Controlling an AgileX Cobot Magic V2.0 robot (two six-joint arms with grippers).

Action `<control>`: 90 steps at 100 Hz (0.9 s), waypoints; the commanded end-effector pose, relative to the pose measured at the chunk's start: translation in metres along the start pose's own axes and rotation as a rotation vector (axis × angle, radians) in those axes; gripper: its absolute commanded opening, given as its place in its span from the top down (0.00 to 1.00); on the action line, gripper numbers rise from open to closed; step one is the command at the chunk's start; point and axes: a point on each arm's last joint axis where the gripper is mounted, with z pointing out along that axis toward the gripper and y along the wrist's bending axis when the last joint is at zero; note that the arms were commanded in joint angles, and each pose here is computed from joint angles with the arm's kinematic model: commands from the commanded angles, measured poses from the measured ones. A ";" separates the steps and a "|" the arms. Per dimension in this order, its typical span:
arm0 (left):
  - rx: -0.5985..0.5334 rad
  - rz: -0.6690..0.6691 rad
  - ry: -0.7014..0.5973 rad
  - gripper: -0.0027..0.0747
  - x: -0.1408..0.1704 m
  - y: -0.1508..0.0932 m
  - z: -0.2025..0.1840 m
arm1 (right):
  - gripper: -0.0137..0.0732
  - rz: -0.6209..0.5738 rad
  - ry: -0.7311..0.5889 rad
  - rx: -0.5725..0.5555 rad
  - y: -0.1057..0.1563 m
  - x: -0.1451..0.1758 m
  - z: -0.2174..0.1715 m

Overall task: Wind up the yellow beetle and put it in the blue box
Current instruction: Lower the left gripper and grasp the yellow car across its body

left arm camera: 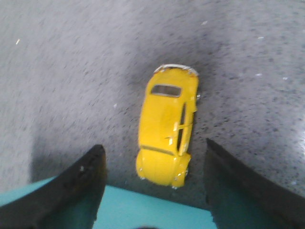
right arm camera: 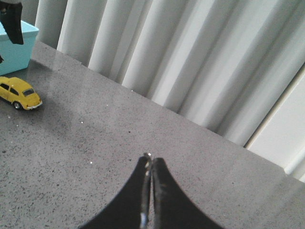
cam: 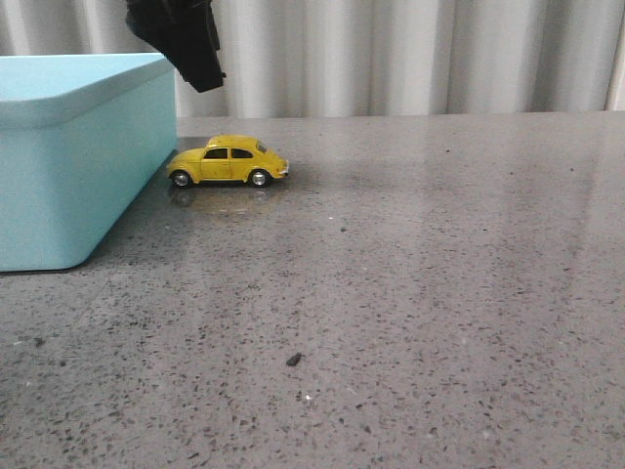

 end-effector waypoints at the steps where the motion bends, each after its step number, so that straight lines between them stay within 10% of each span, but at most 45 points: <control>1: -0.047 0.050 -0.105 0.41 -0.004 0.007 -0.029 | 0.89 -0.020 -0.089 0.040 -0.006 -0.013 -0.001; 66: 0.055 -0.033 -0.148 0.41 0.014 0.021 0.018 | 0.89 -0.020 -0.087 0.039 -0.006 -0.013 -0.001; 90: 0.058 -0.056 -0.165 0.26 0.014 0.023 0.031 | 0.89 -0.020 -0.083 0.037 -0.005 -0.012 -0.001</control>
